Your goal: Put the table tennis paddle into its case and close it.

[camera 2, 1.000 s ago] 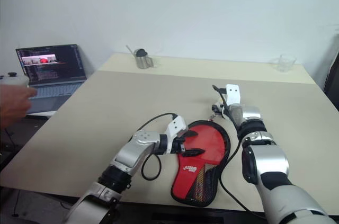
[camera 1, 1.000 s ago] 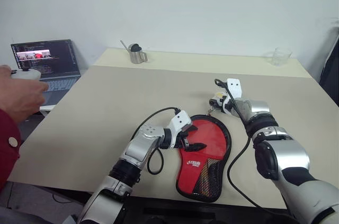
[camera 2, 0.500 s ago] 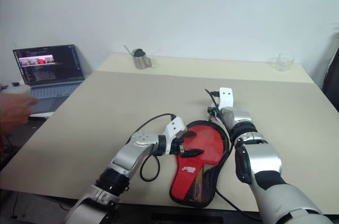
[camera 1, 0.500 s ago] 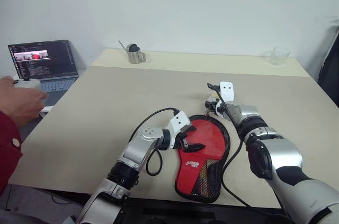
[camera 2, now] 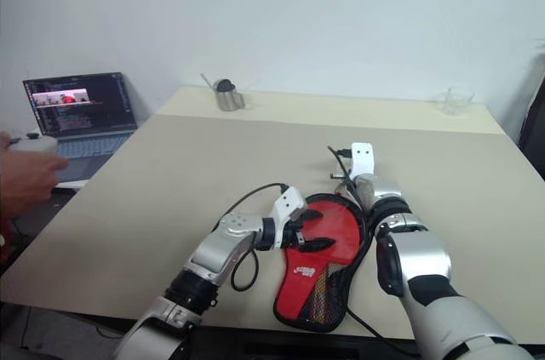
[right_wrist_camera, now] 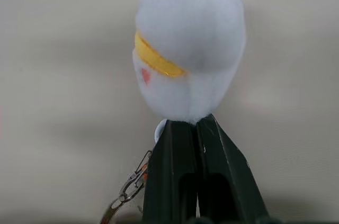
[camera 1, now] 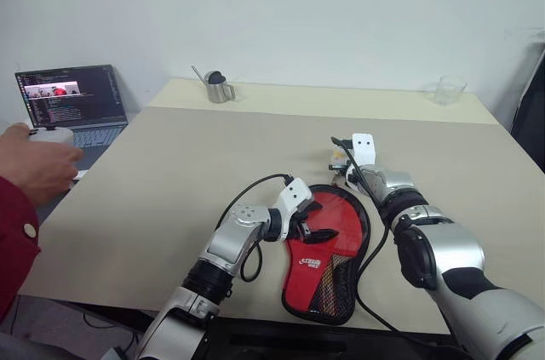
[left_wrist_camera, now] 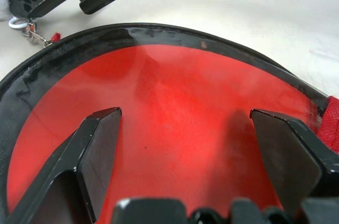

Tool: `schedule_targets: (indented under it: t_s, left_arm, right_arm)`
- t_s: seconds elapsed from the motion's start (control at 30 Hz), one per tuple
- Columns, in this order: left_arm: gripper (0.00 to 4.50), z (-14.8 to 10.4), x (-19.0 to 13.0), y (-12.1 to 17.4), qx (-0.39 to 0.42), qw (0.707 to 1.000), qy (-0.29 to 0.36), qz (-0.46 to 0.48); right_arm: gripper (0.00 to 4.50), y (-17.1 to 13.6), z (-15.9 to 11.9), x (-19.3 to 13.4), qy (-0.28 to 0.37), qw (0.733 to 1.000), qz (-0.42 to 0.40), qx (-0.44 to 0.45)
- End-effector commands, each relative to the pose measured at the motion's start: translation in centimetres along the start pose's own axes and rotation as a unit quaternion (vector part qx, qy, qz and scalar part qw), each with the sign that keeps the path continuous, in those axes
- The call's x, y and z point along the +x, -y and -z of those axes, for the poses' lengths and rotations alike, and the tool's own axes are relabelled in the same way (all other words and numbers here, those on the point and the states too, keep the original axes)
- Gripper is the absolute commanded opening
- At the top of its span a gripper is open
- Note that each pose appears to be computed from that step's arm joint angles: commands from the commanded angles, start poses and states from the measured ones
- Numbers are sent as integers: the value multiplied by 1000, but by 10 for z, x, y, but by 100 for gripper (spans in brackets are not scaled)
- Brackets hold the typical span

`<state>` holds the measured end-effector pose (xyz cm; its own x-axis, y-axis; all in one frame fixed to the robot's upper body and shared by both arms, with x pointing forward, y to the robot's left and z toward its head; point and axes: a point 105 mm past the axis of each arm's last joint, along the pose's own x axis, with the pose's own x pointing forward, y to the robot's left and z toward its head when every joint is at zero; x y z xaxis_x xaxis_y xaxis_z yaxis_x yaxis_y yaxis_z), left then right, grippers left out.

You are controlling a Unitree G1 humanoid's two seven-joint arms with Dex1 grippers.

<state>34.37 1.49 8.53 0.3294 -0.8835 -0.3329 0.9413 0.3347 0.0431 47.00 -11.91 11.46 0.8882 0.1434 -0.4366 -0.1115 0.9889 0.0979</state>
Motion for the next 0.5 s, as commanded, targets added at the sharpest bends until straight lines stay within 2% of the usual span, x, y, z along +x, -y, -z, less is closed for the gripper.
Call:
schedule_targets:
  t_s: [0.03,0.23,0.5]
  left_arm:
    - [426,27,6,7,-36,998,-40,10]
    - [426,27,9,9,-38,998,-39,12]
    - [426,27,14,9,-35,998,-42,18]
  right_arm:
    - [2,10,-16,-4,20,1000,8,-11]
    - [2,24,-15,-10,-2,999,12,-44]
    - [2,60,6,-31,-37,997,33,-67]
